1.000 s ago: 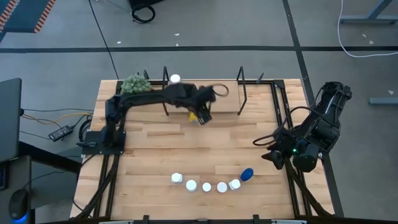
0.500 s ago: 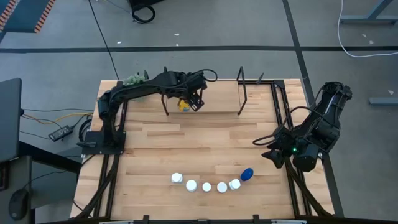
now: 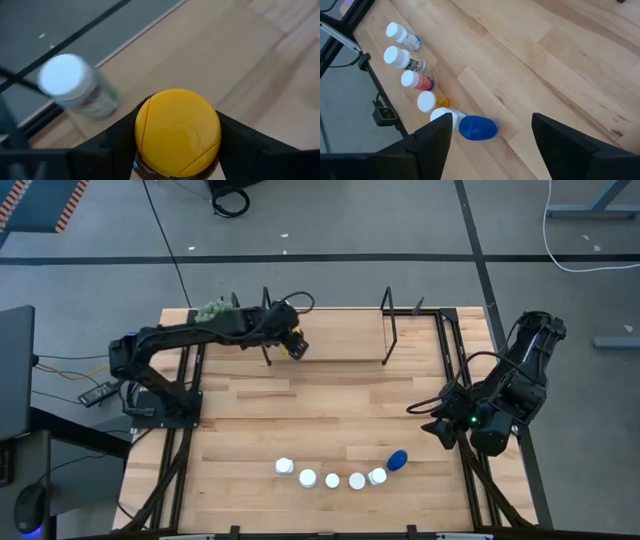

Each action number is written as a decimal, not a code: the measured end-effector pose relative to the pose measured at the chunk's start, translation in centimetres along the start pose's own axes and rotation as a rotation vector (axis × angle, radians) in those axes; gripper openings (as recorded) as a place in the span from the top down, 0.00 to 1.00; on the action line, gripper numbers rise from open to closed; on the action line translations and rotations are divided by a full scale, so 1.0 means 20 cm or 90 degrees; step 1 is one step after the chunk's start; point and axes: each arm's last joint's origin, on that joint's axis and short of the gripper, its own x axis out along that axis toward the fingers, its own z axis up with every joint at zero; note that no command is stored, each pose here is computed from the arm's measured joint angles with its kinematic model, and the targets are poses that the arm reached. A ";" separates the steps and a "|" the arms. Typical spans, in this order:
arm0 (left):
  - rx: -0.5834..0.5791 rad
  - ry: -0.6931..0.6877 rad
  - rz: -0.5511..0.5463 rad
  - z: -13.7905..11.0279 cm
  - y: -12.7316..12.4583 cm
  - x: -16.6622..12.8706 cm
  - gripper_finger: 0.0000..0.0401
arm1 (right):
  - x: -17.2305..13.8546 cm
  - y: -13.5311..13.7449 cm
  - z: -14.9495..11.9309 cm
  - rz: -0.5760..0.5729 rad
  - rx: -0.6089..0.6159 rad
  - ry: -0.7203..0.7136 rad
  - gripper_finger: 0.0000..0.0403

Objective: Pick and place medicine bottles onto shelf by color
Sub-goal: Put the yellow medicine bottle on the shelf

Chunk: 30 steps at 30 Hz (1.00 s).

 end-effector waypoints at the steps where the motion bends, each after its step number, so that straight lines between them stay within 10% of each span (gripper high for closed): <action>1: 0.003 0.010 0.010 -0.01 0.02 0.02 0.44 | 0.00 0.00 0.00 -0.002 -0.002 -0.001 0.31; 30: -0.020 0.056 0.048 -0.10 0.13 0.17 0.27 | 0.02 -0.01 0.03 -0.019 0.032 -0.012 0.31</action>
